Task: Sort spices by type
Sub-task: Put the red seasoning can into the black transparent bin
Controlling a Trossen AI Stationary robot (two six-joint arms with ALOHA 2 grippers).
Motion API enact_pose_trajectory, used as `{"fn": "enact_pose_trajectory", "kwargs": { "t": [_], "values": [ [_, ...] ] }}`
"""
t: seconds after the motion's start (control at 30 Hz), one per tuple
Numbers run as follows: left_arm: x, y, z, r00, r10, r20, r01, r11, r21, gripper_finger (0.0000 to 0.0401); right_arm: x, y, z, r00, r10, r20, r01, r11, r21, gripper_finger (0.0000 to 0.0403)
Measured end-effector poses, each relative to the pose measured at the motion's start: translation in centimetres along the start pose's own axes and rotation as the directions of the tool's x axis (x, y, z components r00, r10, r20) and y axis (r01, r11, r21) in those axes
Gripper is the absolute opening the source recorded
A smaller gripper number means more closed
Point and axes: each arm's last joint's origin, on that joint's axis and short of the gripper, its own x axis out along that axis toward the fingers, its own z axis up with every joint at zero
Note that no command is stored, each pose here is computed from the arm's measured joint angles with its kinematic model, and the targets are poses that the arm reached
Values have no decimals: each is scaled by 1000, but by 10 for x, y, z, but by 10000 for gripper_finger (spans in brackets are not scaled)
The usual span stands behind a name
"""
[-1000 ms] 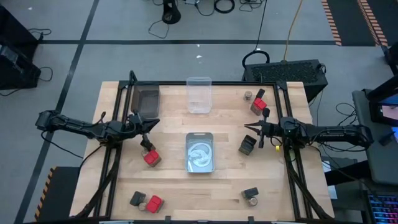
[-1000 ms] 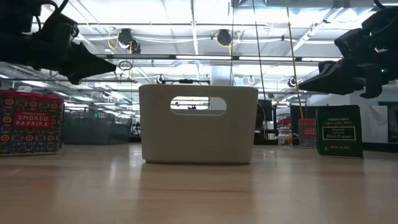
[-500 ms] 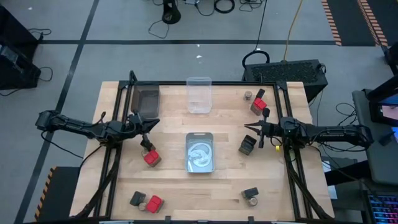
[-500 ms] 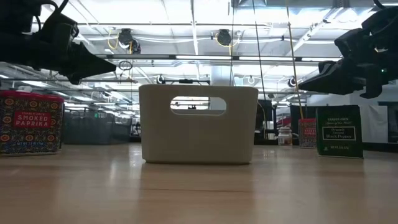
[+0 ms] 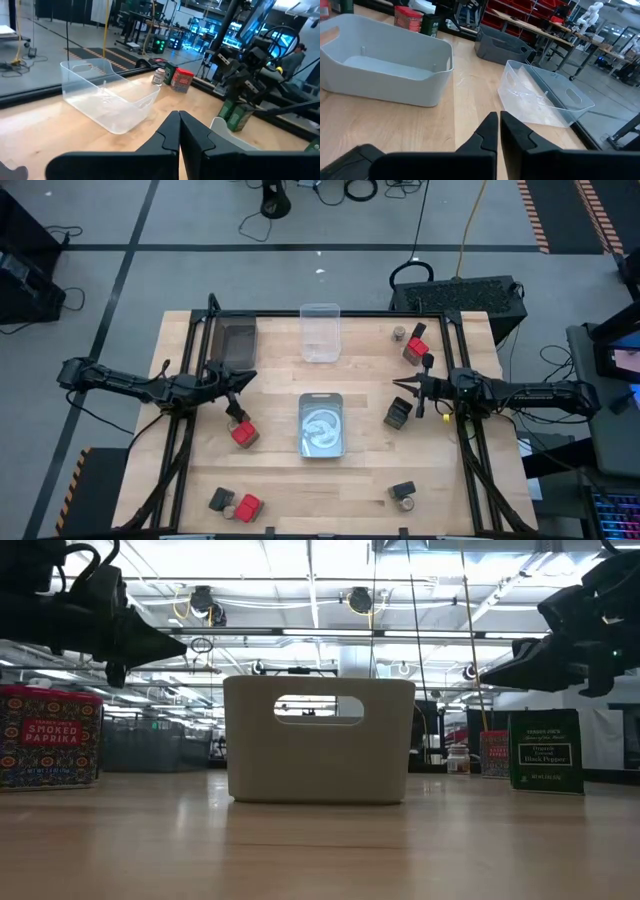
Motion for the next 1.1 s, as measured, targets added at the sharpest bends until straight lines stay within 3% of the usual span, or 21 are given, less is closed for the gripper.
{"fn": "enact_pose_trajectory", "kwargs": {
  "t": [0.2, 0.33, 0.57, 0.7, 0.9, 1.1],
  "values": [
    [0, 0, -1, 1000, 3, -12, -3, 1000, 27, 8, 0, -1, 3, 999, -15, 34, 4, 957, 291, 0],
    [0, 2, -6, 998, 20, -53, -15, 995, 97, 8, -1, -3, 10, 994, -36, 102, 0, 942, 335, 0],
    [0, 2, -6, 998, 21, -54, -15, 995, 99, 8, -2, -7, 20, 976, -68, 206, -32, 895, 446, 0],
    [0, 1, -6, 998, -28, -65, 34, 995, 95, 8, -4, -8, 28, 957, -63, 283, -82, 878, 471, 0],
    [1, -15, 12, 954, -275, -118, 285, 955, 83, 8, -8, -12, 48, 935, -27, 353, -147, 877, 458, 0],
    [2, -33, 52, 937, -289, -197, 323, 931, 169, 8, 0, -3, 75, 921, 138, 364, -293, 861, 416, 0]
  ]
}}
